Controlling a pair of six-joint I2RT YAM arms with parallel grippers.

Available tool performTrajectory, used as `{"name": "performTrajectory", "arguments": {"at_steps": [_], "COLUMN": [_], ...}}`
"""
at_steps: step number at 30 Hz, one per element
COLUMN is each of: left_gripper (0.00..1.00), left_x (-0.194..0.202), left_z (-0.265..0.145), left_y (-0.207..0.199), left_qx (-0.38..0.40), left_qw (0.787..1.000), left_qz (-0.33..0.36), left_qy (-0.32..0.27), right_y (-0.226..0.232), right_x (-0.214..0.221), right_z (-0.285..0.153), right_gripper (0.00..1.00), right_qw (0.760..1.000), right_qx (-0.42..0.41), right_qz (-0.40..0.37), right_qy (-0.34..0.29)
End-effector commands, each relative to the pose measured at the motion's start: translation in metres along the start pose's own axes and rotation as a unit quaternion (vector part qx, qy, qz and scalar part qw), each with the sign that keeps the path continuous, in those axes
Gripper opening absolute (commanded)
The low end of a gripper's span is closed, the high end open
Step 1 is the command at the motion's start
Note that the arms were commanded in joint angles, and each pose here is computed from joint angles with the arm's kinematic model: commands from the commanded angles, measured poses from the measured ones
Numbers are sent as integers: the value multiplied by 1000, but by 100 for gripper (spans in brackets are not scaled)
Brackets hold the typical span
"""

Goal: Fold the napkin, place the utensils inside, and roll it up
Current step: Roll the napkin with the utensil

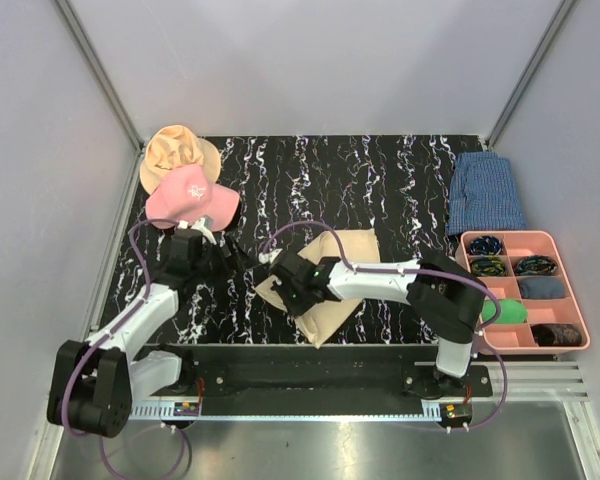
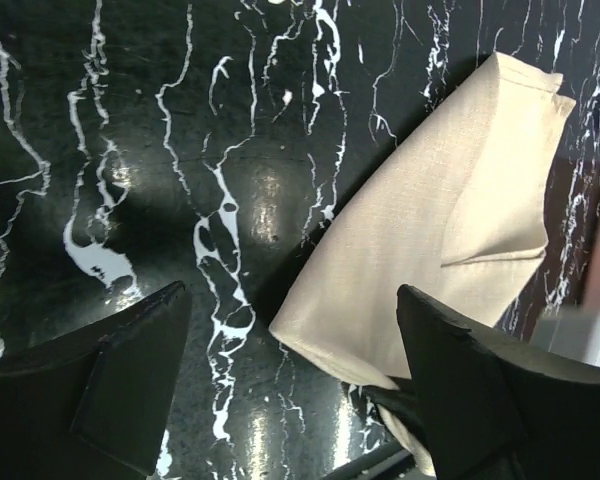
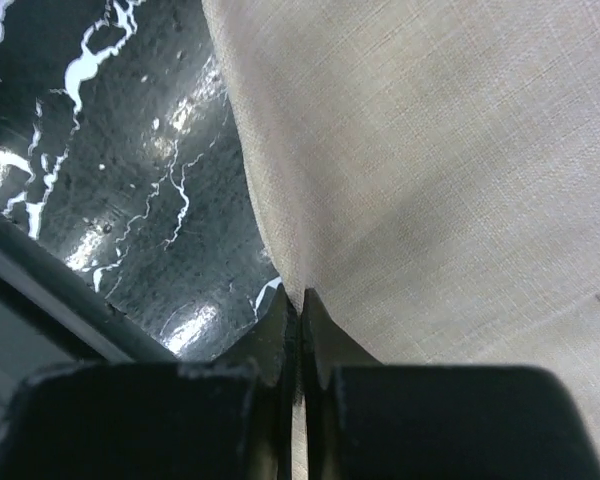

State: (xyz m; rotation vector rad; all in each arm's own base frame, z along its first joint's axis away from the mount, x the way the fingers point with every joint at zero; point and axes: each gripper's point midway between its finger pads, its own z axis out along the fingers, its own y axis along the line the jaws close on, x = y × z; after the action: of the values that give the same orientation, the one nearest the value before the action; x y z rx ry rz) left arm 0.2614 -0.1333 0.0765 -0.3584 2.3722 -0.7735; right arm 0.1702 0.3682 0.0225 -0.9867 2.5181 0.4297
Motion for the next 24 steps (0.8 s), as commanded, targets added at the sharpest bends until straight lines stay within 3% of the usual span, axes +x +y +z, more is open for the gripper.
{"name": "performTrajectory", "arguments": {"at_steps": [1, 9, 17, 24], "left_gripper": [87, 87, 86, 73], "left_x": [0, 5, 13, 17], "left_z": [-6, -6, 7, 17], "left_y": [11, -5, -11, -24], "left_qx": [-18, 24, 40, 67], "left_qw": [999, 998, 997, 995], "left_qz": [24, 52, 58, 70], "left_qy": [-21, -32, -12, 1], "right_y": [22, -4, -23, -41], "right_x": [-30, -44, -30, -18], "right_z": [-26, -33, -20, -9], "right_gripper": [0, 0, 0, 0], "right_qw": [991, 970, 952, 937], "right_qx": [-130, -217, -263, -280], "right_qz": [28, 107, 160, 208], "right_qy": [-12, -21, -3, 1]}}
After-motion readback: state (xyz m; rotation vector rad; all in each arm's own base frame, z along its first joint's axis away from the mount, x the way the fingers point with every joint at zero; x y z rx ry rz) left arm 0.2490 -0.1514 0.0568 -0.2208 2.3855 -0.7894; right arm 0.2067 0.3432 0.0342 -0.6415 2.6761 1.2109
